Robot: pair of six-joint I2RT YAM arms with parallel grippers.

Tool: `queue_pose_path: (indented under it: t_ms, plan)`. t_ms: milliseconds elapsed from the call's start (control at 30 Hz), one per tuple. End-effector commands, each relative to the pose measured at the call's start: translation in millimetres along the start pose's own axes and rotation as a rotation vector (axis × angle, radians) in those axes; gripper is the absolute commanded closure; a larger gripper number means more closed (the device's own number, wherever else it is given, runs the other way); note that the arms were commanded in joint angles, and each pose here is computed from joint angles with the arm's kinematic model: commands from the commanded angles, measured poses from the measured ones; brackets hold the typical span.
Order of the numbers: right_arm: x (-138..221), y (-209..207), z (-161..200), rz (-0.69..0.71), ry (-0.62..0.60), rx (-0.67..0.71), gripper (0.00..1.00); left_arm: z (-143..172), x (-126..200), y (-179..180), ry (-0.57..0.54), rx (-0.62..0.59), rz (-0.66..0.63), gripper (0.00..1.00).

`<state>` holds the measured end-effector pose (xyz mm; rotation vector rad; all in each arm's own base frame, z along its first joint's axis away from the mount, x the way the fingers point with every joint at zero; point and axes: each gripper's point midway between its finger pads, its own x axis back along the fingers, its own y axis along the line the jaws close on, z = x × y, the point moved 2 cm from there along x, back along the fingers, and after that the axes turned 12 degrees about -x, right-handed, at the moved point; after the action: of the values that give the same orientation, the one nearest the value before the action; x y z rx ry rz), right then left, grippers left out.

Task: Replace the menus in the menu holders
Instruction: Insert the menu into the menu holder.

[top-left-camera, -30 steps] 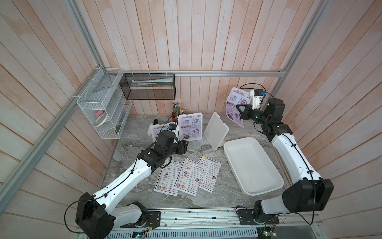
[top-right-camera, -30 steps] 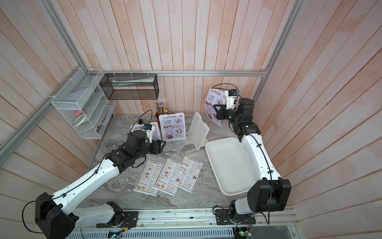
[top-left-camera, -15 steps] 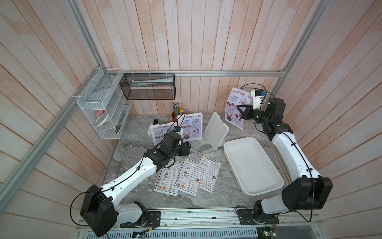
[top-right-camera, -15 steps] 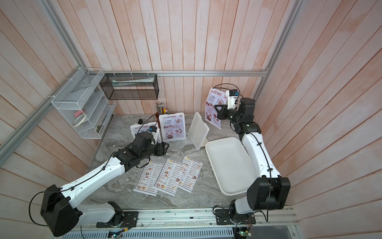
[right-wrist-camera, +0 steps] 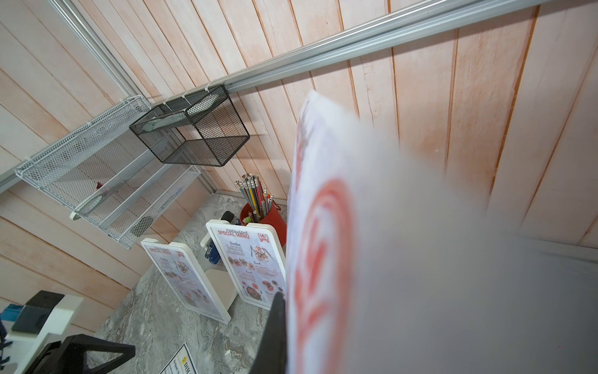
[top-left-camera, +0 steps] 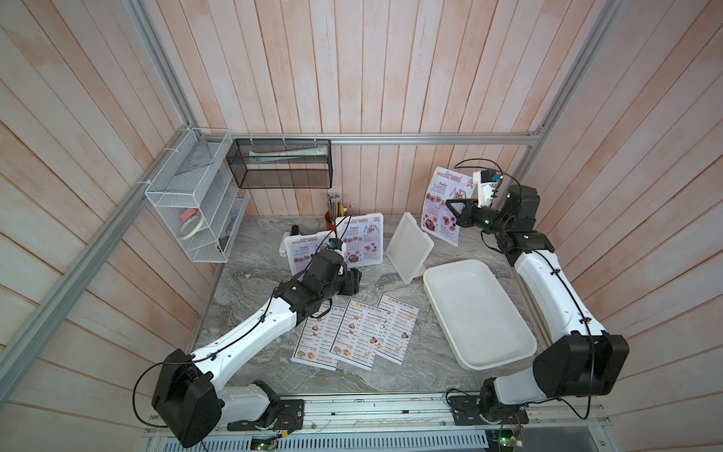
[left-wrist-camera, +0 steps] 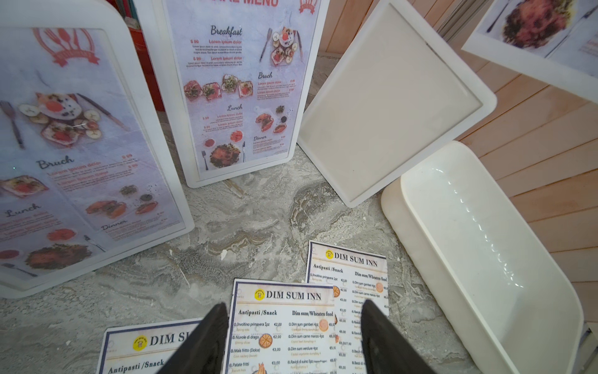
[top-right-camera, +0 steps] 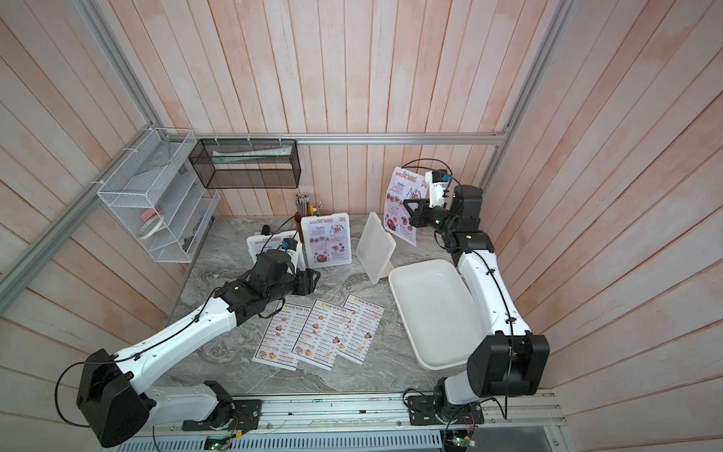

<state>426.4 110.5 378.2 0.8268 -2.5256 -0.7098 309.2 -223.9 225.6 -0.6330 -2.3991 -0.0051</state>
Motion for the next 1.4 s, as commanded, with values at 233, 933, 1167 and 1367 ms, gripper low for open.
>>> queue_pose_path:
  t_ms: [233, 933, 1167, 1367]
  plan:
    - [-7, -8, 11, -0.010, 0.039, -0.029, 1.00, -4, 8, 2, -0.025, 0.003, -0.016, 0.33]
    - [4, -4, 3, -0.024, -0.007, -0.021, 1.00, -2, 8, 1, -0.022, 0.016, -0.023, 0.33]
    - [5, -4, 1, -0.030, -0.018, -0.020, 1.00, -1, 7, 0, -0.020, 0.015, -0.026, 0.33]
    - [11, 0, -6, -0.040, -0.049, -0.011, 1.00, 1, 8, 1, -0.020, 0.019, -0.030, 0.33]
